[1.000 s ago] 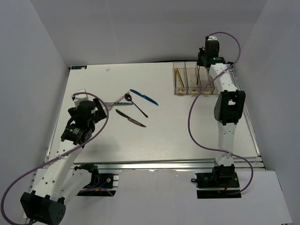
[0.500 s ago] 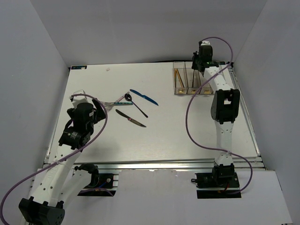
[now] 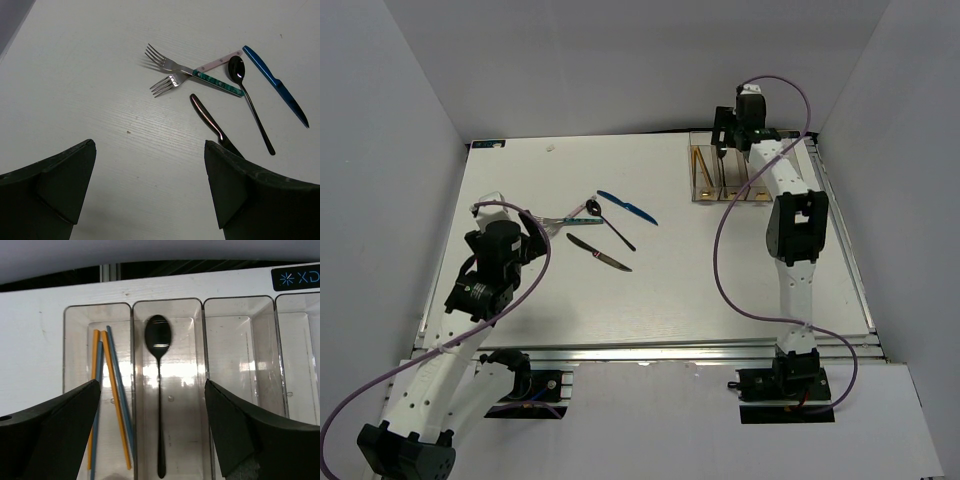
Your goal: Sort the eating utensils into containers
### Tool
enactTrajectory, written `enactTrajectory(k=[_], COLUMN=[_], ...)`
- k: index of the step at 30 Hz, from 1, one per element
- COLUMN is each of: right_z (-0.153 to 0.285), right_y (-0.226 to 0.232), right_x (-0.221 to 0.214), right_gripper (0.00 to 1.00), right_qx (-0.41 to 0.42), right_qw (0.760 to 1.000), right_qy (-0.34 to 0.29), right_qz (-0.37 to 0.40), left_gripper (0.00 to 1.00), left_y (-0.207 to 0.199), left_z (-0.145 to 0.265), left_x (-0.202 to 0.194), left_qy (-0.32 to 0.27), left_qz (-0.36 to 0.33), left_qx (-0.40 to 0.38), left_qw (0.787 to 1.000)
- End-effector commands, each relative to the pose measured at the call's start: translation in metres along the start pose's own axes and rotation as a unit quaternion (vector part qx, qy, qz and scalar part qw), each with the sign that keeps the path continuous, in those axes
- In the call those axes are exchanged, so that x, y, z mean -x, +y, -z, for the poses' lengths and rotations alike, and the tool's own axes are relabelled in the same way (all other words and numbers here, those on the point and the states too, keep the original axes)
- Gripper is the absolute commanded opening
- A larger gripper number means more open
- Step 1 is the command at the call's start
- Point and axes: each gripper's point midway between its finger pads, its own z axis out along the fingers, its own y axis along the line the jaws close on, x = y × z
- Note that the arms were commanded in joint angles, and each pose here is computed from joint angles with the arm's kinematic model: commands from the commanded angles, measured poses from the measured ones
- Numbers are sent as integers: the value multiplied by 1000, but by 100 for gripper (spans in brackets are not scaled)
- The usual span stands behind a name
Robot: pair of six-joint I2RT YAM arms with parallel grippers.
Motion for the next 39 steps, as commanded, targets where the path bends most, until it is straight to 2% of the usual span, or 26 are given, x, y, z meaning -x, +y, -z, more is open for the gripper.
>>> enactTrajectory(k=[1,2,4,5,6,8,9,11,12,15,20,23,24,29,32,39], right_z=[60,64,103,106,121,136,147,142,153,155,158,153,151,128,117,110], right_y=[26,35,80,94,131,166,202,228,252,287,313,318,320,318,317,321], right_x=[61,40,45,21,9,-10,-30,-63,-75,-123,-158,-168,-171,-200,-220,-235], right_gripper=[89,89,89,89,89,89,89,89,85,80,75,70,66,64,56,54], right_qx=[22,32,83,97,130,174,217,230,253,262,284,286,290,276,273,274], right_qw=[998,998,995,995,991,983,973,966,957,942,930,926,923,918,914,912], right_qy=[-62,-41,-49,-32,-29,-25,-11,23,41,82,104,117,121,148,168,174], right_qz=[-20,-21,-22,-10,11,52,78,115,136,191,210,218,221,244,250,251], left_gripper=[98,98,98,98,98,98,98,98,98,98,98,98,98,98,98,98], left_y=[1,1,3,4,6,8,9,10,11,14,15,15,14,13,13,13], left_z=[4,4,3,4,4,4,5,7,9,11,12,12,12,12,11,11], left_x=[6,7,6,7,8,8,9,11,13,13,15,15,15,14,14,13], left_qy=[-12,-13,-13,-14,-15,-18,-19,-24,-28,-32,-37,-36,-35,-34,-33,-32], left_qz=[3,3,4,5,5,7,8,12,14,18,22,21,20,19,19,17], left_qx=[2,4,9,12,17,22,25,24,26,30,31,31,31,30,29,29], left_qw=[1000,1000,1000,1000,1000,1000,999,999,999,999,999,999,999,999,999,999])
